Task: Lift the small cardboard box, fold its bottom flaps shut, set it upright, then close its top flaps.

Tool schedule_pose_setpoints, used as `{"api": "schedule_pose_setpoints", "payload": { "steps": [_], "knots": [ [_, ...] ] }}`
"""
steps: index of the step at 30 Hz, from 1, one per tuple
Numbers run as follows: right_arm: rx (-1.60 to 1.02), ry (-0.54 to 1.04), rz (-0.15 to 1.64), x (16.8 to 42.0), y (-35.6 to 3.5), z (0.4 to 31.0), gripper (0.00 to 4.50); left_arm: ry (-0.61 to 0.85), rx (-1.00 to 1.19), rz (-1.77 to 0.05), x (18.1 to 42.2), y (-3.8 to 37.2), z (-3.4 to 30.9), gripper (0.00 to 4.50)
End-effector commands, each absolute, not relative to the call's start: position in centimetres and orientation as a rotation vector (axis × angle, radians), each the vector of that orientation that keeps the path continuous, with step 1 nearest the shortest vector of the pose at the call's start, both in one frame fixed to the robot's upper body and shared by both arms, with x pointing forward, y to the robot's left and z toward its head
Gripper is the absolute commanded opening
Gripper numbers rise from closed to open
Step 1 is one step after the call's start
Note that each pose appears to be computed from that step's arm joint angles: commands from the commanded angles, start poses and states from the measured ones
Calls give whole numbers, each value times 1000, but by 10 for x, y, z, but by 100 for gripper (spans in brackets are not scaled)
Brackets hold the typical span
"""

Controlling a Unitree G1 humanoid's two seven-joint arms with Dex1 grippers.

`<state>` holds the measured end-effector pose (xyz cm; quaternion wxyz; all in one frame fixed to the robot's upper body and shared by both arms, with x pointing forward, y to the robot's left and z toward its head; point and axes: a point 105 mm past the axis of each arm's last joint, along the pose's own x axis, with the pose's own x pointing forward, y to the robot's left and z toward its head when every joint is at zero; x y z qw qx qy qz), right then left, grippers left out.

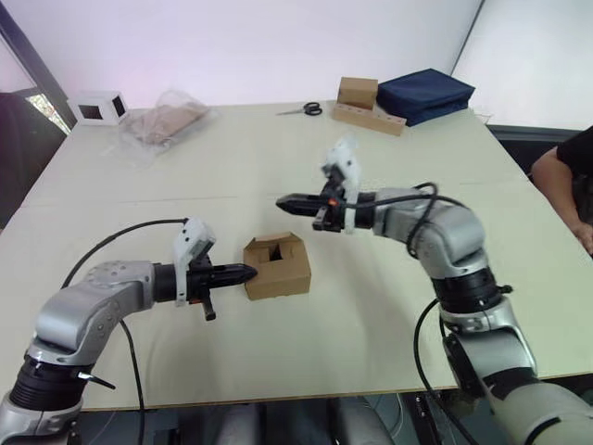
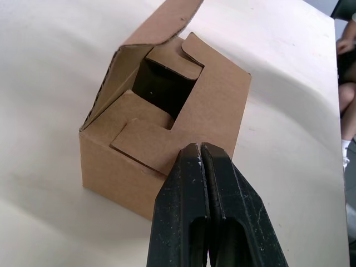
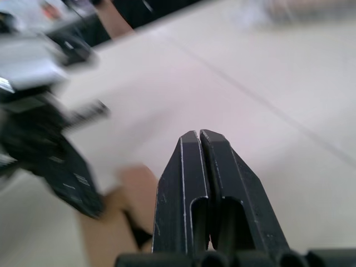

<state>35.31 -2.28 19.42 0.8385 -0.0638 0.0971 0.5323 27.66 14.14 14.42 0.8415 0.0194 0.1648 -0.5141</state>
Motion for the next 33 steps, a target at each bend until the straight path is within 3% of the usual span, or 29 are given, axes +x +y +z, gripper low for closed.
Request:
{"api": "schedule_pose_setpoints", "payload": {
  "steps": [1, 11, 17, 22, 33],
  "knots": [
    [-187, 172, 1168, 347, -13, 199, 0, 324, 49, -1064, 276, 145, 150, 4],
    [-187, 241, 1290, 313, -11, 180, 0, 320, 58, -1046, 278, 146, 151, 4],
    [-183, 248, 1287, 308, -11, 175, 0, 301, 41, -1044, 279, 146, 156, 4],
    [-180, 240, 1277, 309, -9, 174, 0, 195, -112, -1043, 284, 147, 183, 4],
    [-163, 217, 1234, 315, -10, 180, 0, 186, -65, -940, 311, 145, 166, 4]
  ]
}}
